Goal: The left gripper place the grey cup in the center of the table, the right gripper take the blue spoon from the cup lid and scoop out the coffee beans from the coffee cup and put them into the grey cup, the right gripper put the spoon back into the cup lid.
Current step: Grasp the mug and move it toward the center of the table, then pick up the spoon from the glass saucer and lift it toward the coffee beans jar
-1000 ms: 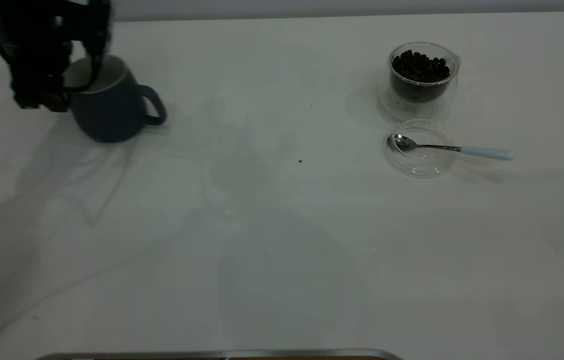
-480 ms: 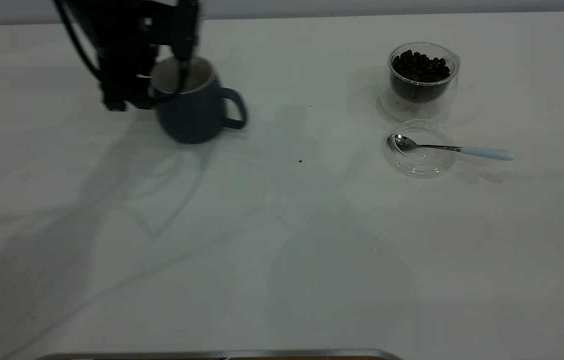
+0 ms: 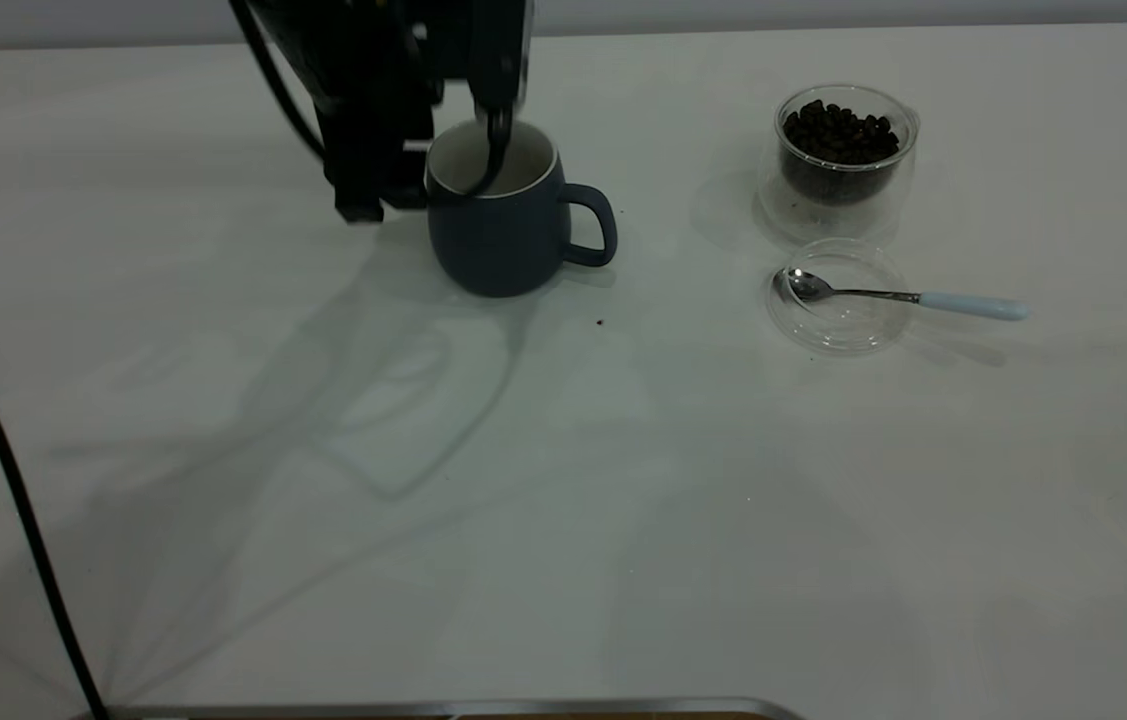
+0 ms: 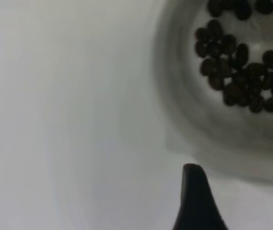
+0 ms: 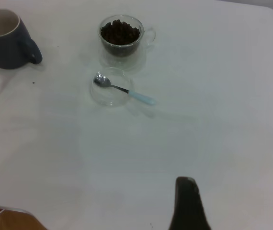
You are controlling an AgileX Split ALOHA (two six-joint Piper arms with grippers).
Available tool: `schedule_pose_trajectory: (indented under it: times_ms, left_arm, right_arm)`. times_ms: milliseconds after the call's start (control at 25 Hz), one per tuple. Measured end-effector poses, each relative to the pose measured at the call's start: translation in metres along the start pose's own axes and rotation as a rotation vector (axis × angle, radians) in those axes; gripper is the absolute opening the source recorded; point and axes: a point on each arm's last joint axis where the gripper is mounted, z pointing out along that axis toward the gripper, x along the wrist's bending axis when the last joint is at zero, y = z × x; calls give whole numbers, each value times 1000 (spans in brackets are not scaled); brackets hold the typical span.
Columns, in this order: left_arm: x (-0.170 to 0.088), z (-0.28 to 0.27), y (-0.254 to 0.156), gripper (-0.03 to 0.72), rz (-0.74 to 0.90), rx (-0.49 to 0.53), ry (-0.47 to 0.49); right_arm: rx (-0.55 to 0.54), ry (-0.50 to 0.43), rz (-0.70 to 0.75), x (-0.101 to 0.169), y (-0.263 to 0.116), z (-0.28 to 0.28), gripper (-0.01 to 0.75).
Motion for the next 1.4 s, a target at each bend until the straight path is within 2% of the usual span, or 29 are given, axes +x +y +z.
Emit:
schedule_pose_trajectory:
  times_ms: [120, 320, 560, 760, 1000, 1200, 1400]
  left_arm:
    - [15, -32, 1, 548, -102, 2, 29]
    - [40, -123, -2, 548, -313, 7, 92]
    - [43, -235, -17, 545, -608, 17, 139]
    - [24, -321, -36, 545, -829, 22, 167]
    - [-12, -389, -59, 545, -978, 66, 146]
    - [-28, -419, -66, 545, -1041, -24, 180]
    - [-70, -429, -72, 545, -1084, -112, 80]
  right_arm:
    - [0, 0, 0, 0, 0, 0, 561]
    - [0, 0, 0, 0, 0, 0, 561]
    - [0, 0, 0, 0, 0, 0, 561]
    - [0, 0, 0, 0, 0, 0, 561]
    - [0, 0, 0, 0, 0, 0, 561]
    - [0, 0, 0, 0, 0, 0, 561]
    - [0, 0, 0, 0, 0, 0, 561]
